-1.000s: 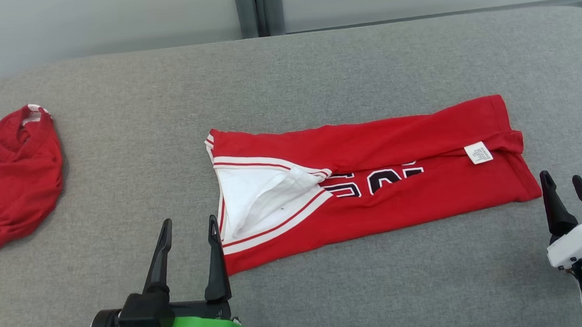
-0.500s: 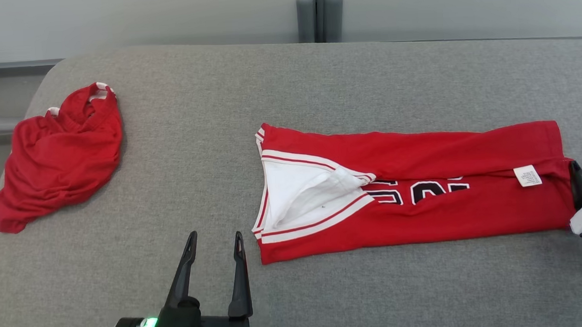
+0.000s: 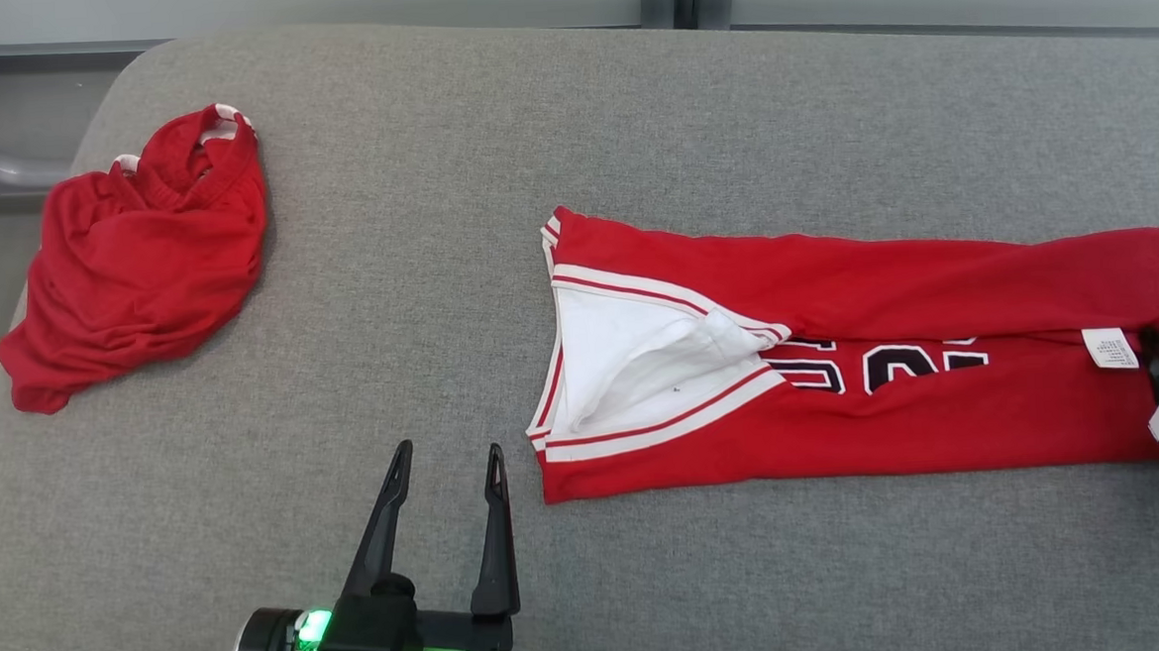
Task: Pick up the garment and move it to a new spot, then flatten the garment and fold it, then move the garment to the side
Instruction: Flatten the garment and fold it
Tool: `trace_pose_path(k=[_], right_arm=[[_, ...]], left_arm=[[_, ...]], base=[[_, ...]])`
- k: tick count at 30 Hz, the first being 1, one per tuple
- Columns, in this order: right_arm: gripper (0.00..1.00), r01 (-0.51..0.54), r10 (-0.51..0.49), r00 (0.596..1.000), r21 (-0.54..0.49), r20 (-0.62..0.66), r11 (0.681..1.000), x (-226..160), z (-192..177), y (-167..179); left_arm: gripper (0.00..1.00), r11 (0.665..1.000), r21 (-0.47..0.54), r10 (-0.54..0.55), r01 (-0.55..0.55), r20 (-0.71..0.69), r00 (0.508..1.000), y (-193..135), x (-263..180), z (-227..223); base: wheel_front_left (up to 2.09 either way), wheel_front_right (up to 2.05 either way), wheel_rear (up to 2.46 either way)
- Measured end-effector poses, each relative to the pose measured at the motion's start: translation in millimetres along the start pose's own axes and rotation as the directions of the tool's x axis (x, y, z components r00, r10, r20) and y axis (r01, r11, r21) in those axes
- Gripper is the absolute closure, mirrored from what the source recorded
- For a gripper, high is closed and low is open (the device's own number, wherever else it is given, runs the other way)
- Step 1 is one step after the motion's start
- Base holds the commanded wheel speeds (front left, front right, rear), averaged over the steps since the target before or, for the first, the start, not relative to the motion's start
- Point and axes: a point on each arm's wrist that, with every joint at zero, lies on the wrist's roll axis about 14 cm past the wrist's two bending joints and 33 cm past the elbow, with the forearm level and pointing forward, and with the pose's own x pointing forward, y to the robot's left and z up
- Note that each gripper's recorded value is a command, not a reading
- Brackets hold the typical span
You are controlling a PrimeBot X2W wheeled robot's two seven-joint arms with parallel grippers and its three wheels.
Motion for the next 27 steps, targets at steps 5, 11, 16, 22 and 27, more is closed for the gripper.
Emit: trace_pose_path(k=[5,11,16,22,27], right_arm=[[1.0,-0.005,0.005,1.0,0.011,-0.02,1.0,2.2,-3.2,0.4],[1.0,0.003,-0.003,1.0,-0.008,0.02,1.0,-0.5,4.6,-8.9],[1.0,0.09,-0.085,0.995,-0.095,0.054,0.991,-12.5,19.7,-51.8],[1.0,0.209,-0.186,0.974,-0.192,0.129,0.959,-34.8,55.6,-105.8],[1.0,0.245,-0.211,0.966,-0.259,0.152,0.934,-46.9,72.4,-120.2]], left_arm=[[0.0,1.0,-0.002,-0.001,0.001,-0.007,1.0,-1.5,2.5,-2.4],[0.0,1.0,0.011,-0.019,0.019,-0.009,1.0,-5.7,7.9,-4.1],[0.0,0.999,0.018,-0.051,0.051,-0.015,0.999,-13.0,14.7,-7.6],[0.0,0.993,0.033,-0.112,0.113,-0.018,0.994,-26.4,28.9,-12.4],[0.0,0.986,0.03,-0.163,0.164,-0.032,0.986,-40.0,36.1,-19.6]], base=[[0.0,0.0,0.0],[0.0,0.0,0.0],[0.0,0.0,0.0],[0.0,0.0,0.0],[0.0,0.0,0.0]])
